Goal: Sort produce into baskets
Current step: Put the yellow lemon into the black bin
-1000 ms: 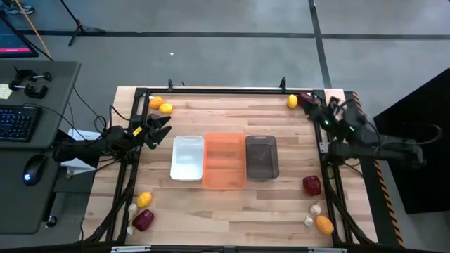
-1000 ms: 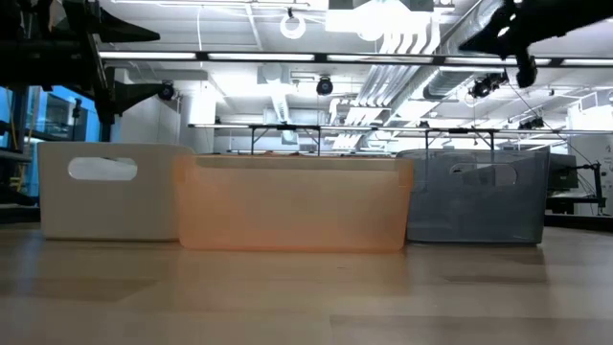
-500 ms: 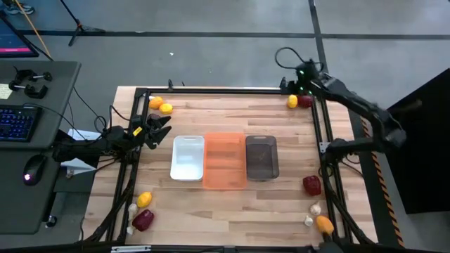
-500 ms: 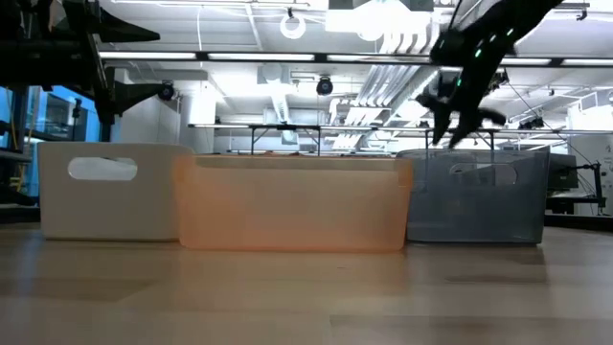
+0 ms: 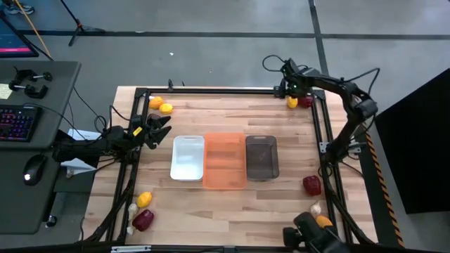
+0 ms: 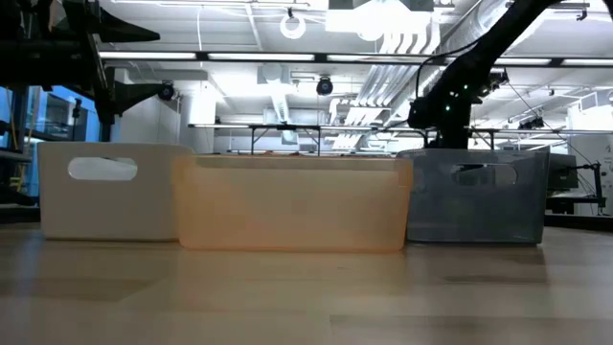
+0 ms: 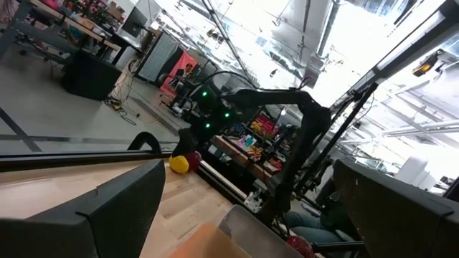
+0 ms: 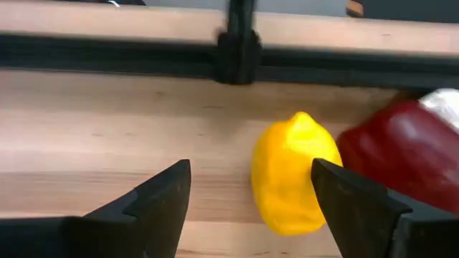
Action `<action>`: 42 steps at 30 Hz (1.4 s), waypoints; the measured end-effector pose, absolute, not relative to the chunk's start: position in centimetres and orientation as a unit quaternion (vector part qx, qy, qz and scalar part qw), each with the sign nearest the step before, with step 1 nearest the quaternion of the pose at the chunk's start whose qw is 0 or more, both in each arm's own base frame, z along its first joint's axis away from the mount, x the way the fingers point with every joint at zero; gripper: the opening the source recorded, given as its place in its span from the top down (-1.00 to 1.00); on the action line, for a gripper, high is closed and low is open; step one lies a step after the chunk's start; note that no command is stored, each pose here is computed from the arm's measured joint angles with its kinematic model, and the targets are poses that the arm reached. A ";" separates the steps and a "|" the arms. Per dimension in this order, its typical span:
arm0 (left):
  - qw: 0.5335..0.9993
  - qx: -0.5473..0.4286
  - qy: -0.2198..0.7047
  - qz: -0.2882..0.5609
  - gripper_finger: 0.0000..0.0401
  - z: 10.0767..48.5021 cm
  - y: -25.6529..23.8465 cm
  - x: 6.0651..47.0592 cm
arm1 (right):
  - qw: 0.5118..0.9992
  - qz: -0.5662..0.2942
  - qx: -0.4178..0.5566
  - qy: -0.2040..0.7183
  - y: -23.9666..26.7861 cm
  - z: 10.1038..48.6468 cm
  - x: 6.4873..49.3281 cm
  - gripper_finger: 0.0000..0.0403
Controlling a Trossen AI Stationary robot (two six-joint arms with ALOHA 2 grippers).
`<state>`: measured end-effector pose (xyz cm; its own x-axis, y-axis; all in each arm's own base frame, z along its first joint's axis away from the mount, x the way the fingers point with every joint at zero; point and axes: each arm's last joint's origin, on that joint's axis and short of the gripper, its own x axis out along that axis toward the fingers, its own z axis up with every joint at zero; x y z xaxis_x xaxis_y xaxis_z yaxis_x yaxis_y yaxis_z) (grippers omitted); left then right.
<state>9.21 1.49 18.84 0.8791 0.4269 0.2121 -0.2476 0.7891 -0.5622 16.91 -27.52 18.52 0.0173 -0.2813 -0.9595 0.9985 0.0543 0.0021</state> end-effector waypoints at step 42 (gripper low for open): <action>0.931 -0.270 -0.166 0.181 -0.94 18.8 1.5 9.2 | 0.531 -0.543 0.377 0.530 -27.4 15.0 17.3 -0.04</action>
<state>9.21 1.49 18.85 0.8789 0.4272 0.2122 -0.2477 0.7890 -0.5623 17.33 -27.39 15.01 -0.1509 -0.1770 -0.9726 0.9764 0.1268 -0.1746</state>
